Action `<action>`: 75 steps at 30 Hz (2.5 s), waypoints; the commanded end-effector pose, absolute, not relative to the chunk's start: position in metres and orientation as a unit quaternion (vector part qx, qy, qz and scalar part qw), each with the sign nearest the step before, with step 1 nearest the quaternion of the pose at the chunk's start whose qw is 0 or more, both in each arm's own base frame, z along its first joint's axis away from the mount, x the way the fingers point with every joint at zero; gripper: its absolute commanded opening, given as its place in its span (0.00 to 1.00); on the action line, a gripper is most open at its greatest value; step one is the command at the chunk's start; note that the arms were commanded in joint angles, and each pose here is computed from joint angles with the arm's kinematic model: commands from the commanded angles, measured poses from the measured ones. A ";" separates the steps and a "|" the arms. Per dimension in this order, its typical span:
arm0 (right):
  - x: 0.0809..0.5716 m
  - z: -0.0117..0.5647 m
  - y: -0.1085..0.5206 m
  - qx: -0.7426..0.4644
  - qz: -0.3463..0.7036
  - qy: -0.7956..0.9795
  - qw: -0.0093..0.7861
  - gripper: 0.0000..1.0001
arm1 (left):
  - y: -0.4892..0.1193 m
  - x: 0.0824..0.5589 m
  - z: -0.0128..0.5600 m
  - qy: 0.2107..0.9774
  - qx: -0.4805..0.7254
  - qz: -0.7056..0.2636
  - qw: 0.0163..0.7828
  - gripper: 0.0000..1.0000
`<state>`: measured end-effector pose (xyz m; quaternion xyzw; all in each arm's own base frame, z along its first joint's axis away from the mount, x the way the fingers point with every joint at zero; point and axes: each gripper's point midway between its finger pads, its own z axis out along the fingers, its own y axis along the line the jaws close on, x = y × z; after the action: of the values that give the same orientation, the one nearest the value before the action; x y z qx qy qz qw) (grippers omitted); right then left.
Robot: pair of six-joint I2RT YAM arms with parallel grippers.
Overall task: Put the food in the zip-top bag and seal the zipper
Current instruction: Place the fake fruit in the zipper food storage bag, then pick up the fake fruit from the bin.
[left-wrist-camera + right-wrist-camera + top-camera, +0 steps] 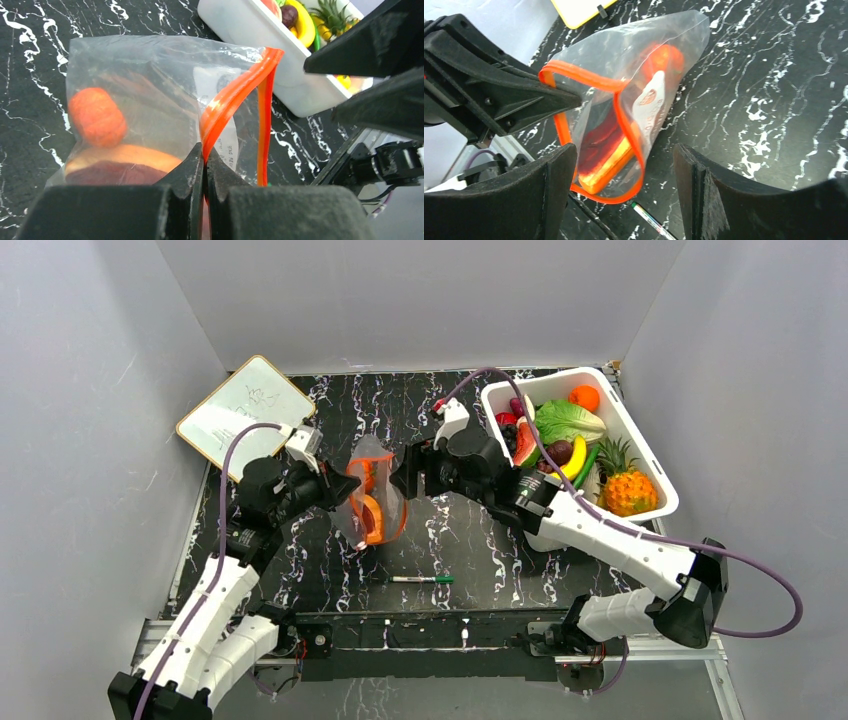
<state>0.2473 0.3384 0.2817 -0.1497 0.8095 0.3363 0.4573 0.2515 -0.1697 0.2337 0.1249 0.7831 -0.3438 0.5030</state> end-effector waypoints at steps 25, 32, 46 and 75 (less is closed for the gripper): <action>0.289 0.258 0.134 0.110 0.049 0.869 0.480 0.63 | -0.156 0.239 0.212 0.770 0.194 -0.289 0.534 0.00; 0.281 0.248 0.086 0.170 -0.022 0.863 0.475 0.69 | -0.156 0.238 0.211 0.771 0.195 -0.289 0.532 0.00; 0.278 0.194 0.039 0.267 -0.080 0.862 0.424 0.74 | -0.157 0.237 0.211 0.770 0.198 -0.292 0.532 0.00; 0.282 0.137 0.045 0.302 -0.021 0.872 0.384 0.60 | -0.157 0.238 0.210 0.771 0.198 -0.290 0.531 0.00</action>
<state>0.2729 0.0426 0.1253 0.2954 0.8846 -0.0429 0.3583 0.2366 -0.1567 0.2019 0.1897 0.7827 -0.2930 0.5153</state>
